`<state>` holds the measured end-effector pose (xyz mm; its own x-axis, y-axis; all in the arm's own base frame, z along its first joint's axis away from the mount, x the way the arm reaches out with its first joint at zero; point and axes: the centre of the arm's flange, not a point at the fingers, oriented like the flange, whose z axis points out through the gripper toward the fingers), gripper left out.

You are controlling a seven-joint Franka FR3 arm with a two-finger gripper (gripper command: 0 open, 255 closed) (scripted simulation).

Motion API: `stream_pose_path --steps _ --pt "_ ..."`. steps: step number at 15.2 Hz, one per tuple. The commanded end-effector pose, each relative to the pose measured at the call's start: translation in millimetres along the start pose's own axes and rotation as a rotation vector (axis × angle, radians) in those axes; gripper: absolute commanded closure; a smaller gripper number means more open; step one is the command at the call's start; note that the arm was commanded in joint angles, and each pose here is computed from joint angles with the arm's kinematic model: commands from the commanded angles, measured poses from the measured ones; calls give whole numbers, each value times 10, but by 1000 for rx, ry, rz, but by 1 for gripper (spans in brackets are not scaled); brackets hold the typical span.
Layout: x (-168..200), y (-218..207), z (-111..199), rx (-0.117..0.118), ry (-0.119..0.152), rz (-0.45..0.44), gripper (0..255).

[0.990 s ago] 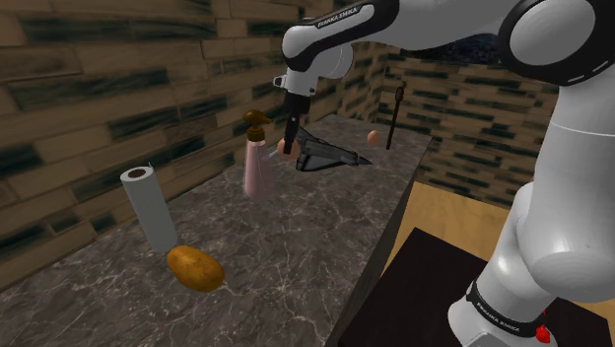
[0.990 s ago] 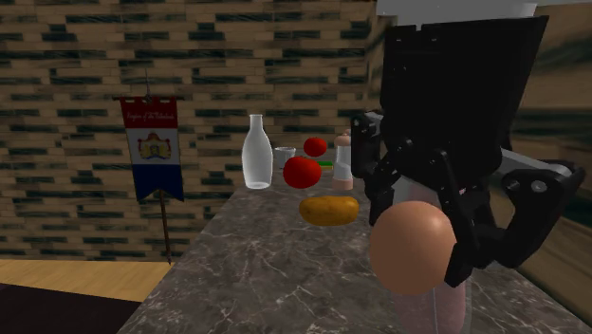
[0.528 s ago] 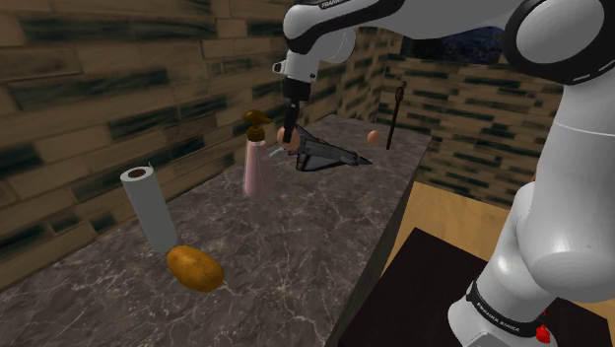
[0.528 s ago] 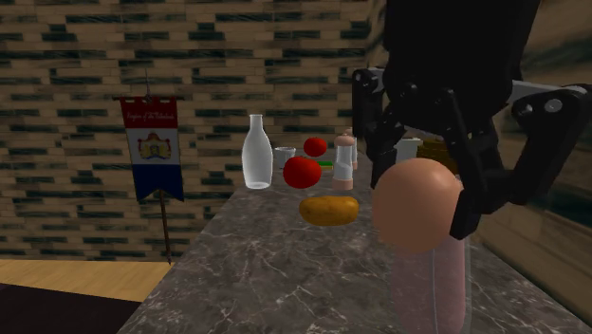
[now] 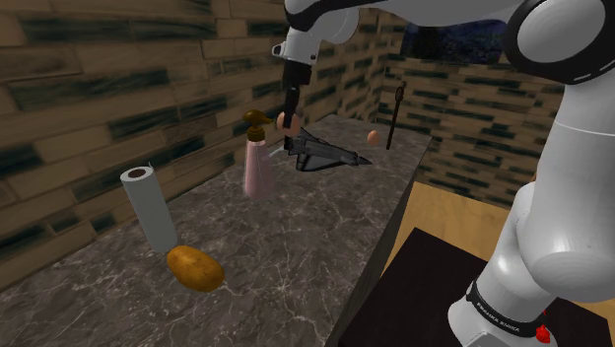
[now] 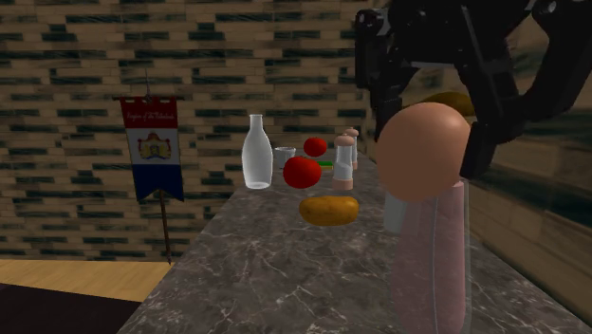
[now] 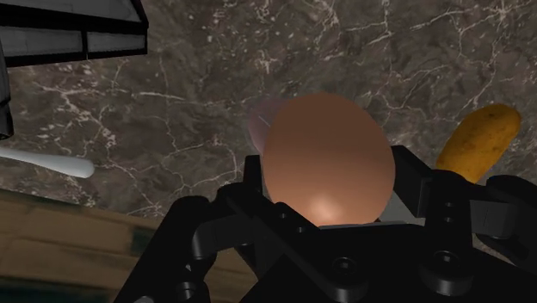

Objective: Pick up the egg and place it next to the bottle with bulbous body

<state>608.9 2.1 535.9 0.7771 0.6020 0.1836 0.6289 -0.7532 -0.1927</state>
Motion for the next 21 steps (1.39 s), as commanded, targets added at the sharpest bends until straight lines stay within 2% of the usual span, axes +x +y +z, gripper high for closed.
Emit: stream_pose_path --steps 1,21 --pt "20 -23 -96 0 0 0 255" --pt "210 -222 -1094 0 0 0 255"
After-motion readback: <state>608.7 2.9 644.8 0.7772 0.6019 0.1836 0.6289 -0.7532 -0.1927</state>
